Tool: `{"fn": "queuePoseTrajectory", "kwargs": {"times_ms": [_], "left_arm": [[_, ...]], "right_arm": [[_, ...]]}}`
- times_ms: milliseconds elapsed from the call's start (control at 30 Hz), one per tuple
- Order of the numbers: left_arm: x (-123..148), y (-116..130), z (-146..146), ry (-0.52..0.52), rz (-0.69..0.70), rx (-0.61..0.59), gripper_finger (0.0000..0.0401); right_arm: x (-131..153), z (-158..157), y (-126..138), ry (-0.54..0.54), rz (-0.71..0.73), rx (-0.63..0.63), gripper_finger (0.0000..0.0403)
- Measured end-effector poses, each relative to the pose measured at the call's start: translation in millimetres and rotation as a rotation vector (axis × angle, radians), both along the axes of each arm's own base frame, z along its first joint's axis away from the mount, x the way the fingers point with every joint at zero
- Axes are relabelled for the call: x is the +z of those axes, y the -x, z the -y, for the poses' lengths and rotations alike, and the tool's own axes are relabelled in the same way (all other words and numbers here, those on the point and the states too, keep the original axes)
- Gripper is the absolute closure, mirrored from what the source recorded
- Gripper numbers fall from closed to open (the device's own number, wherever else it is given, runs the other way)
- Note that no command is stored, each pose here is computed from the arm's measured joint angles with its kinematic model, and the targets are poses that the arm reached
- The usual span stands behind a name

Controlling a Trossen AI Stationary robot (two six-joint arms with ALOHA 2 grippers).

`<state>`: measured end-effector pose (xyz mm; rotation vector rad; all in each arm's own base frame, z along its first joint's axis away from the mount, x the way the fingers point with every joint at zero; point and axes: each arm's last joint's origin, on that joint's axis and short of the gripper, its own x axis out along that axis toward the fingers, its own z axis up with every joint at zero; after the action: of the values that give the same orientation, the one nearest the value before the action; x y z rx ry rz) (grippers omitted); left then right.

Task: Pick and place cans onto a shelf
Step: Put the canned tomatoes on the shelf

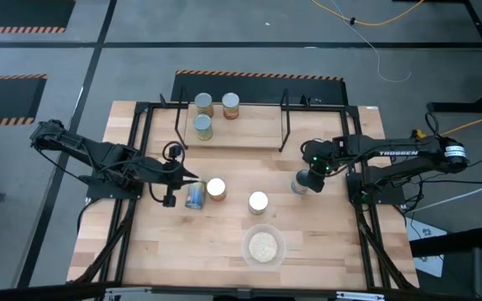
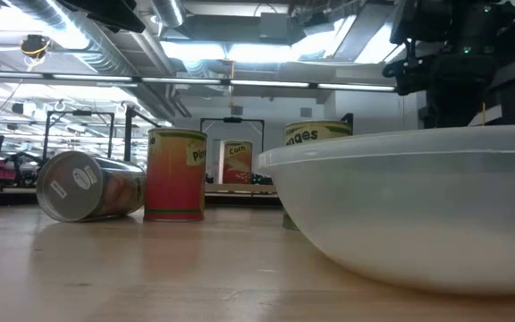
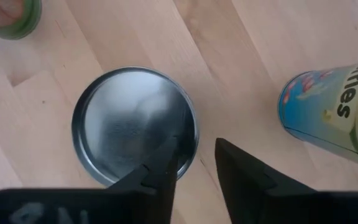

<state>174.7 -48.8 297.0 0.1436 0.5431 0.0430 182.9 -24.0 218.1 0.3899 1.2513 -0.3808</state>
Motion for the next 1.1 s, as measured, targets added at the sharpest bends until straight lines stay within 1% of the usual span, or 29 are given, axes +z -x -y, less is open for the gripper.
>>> {"fn": "queuePoseTrajectory", "kwargs": {"times_ms": [167,267,333,467,633,733,900,1000,1100], "left_arm": [[1.0,-0.6,-0.6,-0.013,0.015,0.019,0.0358],[2.8,-4.5,0.7,-0.023,0.057,0.006,0.0358],[-1.7,-9.5,2.3,-0.051,0.1,-0.015,0.0358],[-18.2,-14.1,3.9,-0.081,0.182,-0.047,0.0358],[-46.4,-15.3,1.4,-0.074,0.251,-0.031,0.0358],[-63.5,-13.4,-1.9,-0.07,0.268,-0.017,0.0358],[-84.2,-9.7,-8.2,-0.065,0.28,0.013,0.0358],[-91.6,-7.8,-11.6,-0.059,0.309,0.031,0.0358],[-100.9,-5.1,-14.9,-0.056,0.303,0.046,0.0358]], "right_arm": [[0.0,0.1,-1.3,0.001,0.013,0.001,0.0345],[0.4,0.7,-3.4,0.016,0.033,0.017,0.0376],[0.6,0.9,-5.2,0.022,0.049,0.024,0.0393],[0.6,1.1,-6.5,0.024,0.063,0.022,0.0393],[0.9,1.2,-7.7,0.024,0.076,0.021,0.0399],[3.7,1.4,-9.5,0.024,0.091,0.019,0.0399],[20.6,2.1,-15.3,0.027,0.141,0.019,0.04],[38.0,2.7,-20.4,0.033,0.194,0.02,0.04],[58.4,3.2,-24.8,0.041,0.254,0.021,0.0401]]}}
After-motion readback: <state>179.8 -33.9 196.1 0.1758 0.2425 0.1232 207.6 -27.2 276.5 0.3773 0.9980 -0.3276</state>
